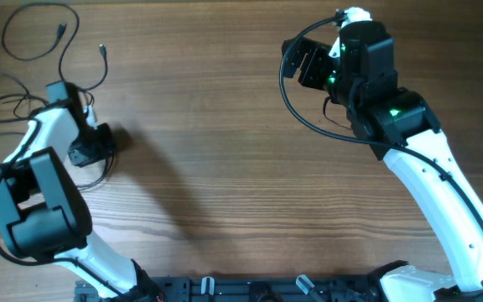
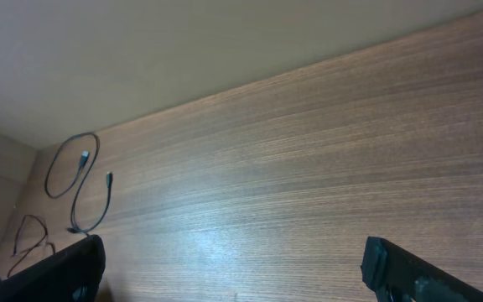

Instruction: Untangle cables

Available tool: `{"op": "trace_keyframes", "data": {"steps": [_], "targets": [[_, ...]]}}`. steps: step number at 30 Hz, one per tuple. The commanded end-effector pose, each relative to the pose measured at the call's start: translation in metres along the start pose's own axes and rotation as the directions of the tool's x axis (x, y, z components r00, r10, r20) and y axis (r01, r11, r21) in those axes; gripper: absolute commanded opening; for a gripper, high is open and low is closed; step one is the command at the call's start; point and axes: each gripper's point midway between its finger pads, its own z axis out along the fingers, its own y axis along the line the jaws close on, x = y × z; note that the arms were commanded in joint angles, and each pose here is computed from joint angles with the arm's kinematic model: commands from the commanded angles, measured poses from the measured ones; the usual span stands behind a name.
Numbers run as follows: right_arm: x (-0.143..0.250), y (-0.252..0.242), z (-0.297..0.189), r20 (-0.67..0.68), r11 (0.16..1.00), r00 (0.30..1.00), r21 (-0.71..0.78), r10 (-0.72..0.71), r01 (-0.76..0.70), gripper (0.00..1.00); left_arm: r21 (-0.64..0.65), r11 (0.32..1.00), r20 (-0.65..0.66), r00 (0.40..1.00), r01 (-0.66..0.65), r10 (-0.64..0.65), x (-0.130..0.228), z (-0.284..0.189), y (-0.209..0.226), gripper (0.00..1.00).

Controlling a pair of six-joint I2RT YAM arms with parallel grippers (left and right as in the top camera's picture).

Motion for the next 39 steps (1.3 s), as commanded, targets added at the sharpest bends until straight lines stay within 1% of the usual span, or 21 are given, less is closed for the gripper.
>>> {"op": "trace_keyframes", "data": {"steps": [1, 2, 3, 7, 10, 11, 13, 16, 18, 19, 20, 21, 22, 23, 24, 25, 27, 30, 33, 35, 39], "targets": [[-0.001, -0.002, 0.001, 0.005, 1.000, 1.000, 0.011, 0.014, -0.014, 1.00, -0.045, 0.999, -0.037, 0.999, -0.012, 0.011, 0.010, 0.014, -0.003, 0.09], [-0.001, -0.002, 0.001, 0.003, 1.000, 1.000, 0.012, 0.014, -0.014, 1.00, -0.046, 0.999, -0.037, 0.999, -0.011, 0.010, 0.009, 0.013, -0.003, 0.25], [0.000, -0.002, 0.001, 0.001, 1.000, 1.000, 0.013, 0.014, -0.014, 1.00, -0.045, 0.999, -0.036, 0.999, -0.009, 0.007, 0.008, 0.011, -0.002, 1.00], [-0.001, -0.002, 0.001, 0.005, 1.000, 1.000, 0.011, 0.015, -0.015, 1.00, -0.049, 0.997, -0.013, 0.998, 0.063, -0.064, -0.002, -0.007, 0.005, 1.00], [-0.001, -0.002, 0.001, 0.003, 1.000, 1.000, 0.012, 0.014, -0.014, 1.00, -0.037, 0.988, 0.060, 0.987, 0.150, -0.148, -0.019, -0.032, 0.016, 1.00], [-0.001, -0.002, 0.001, 0.002, 1.000, 1.000, 0.011, 0.014, -0.014, 1.00, -0.026, 0.982, 0.108, 0.977, 0.187, -0.183, -0.029, -0.043, 0.023, 1.00], [0.000, 0.000, 0.001, -0.003, 1.000, 1.000, 0.002, 0.015, -0.015, 1.00, -0.006, 0.972, 0.189, 0.954, 0.237, -0.231, -0.043, -0.059, 0.035, 1.00], [0.000, 0.000, 0.001, -0.003, 1.000, 1.000, 0.003, 0.014, -0.014, 1.00, 0.028, 0.948, 0.307, 0.900, 0.316, -0.309, -0.066, -0.076, 0.060, 1.00], [0.000, 0.000, 0.001, -0.004, 1.000, 1.000, 0.003, 0.015, -0.015, 1.00, 0.099, 0.900, 0.332, 0.838, 0.425, -0.433, -0.075, -0.079, 0.074, 1.00], [0.001, -0.001, 0.001, -0.005, 1.000, 1.000, 0.003, 0.014, -0.014, 1.00, 0.189, 0.883, 0.311, 0.827, 0.429, -0.468, -0.079, -0.080, 0.069, 1.00], [0.001, 0.000, 0.001, -0.008, 1.000, 1.000, -0.001, 0.014, -0.014, 1.00, 0.307, 0.869, 0.284, 0.834, 0.388, -0.472, -0.083, -0.087, 0.057, 1.00], [0.001, 0.000, 0.001, -0.008, 1.000, 1.000, -0.002, 0.011, -0.011, 1.00, 0.434, 0.850, 0.273, 0.856, 0.298, -0.439, -0.087, -0.099, 0.039, 0.99], [0.000, 0.001, 0.000, -0.003, 1.000, 1.000, -0.005, 0.010, -0.011, 1.00, 0.530, 0.823, 0.283, 0.873, 0.203, -0.398, -0.089, -0.114, 0.023, 0.99], [-0.003, 0.002, -0.002, 0.008, 1.000, 1.000, -0.008, 0.011, -0.011, 1.00, 0.572, 0.808, 0.302, 0.878, 0.145, -0.371, -0.089, -0.125, 0.015, 1.00], [-0.009, 0.004, -0.007, 0.034, 1.000, 0.999, -0.010, 0.004, -0.003, 1.00, 0.583, 0.805, 0.331, 0.872, 0.111, -0.360, -0.090, -0.137, 0.012, 1.00], [-0.018, 0.005, -0.014, 0.070, 1.000, 0.997, -0.010, -0.017, 0.017, 1.00, 0.577, 0.811, 0.359, 0.864, 0.092, -0.353, -0.090, -0.147, 0.011, 1.00], [-0.035, 0.007, -0.035, 0.146, 0.999, 0.988, 0.001, -0.049, 0.049, 1.00, 0.551, 0.835, 0.461, 0.835, -0.004, -0.300, -0.088, -0.182, 0.005, 1.00], [-0.057, -0.002, -0.080, 0.263, 0.997, 0.963, 0.062, -0.056, 0.042, 1.00, 0.524, 0.845, 0.589, 0.761, -0.106, -0.270, -0.076, -0.242, -0.006, 1.00], [-0.059, -0.008, -0.111, 0.295, 0.996, 0.954, 0.086, -0.053, 0.029, 1.00, 0.497, 0.849, 0.675, 0.695, -0.180, -0.248, -0.056, -0.288, -0.015, 1.00], [-0.054, -0.017, -0.129, 0.294, 0.993, 0.954, 0.115, -0.057, 0.024, 1.00, 0.439, 0.861, 0.747, 0.637, -0.258, -0.190, -0.032, -0.318, -0.024, 1.00], [-0.036, -0.033, -0.146, 0.257, 0.986, 0.964, 0.167, -0.071, 0.028, 1.00, 0.398, 0.863, 0.801, 0.576, -0.311, -0.162, 0.008, -0.341, -0.036, 1.00]]}}
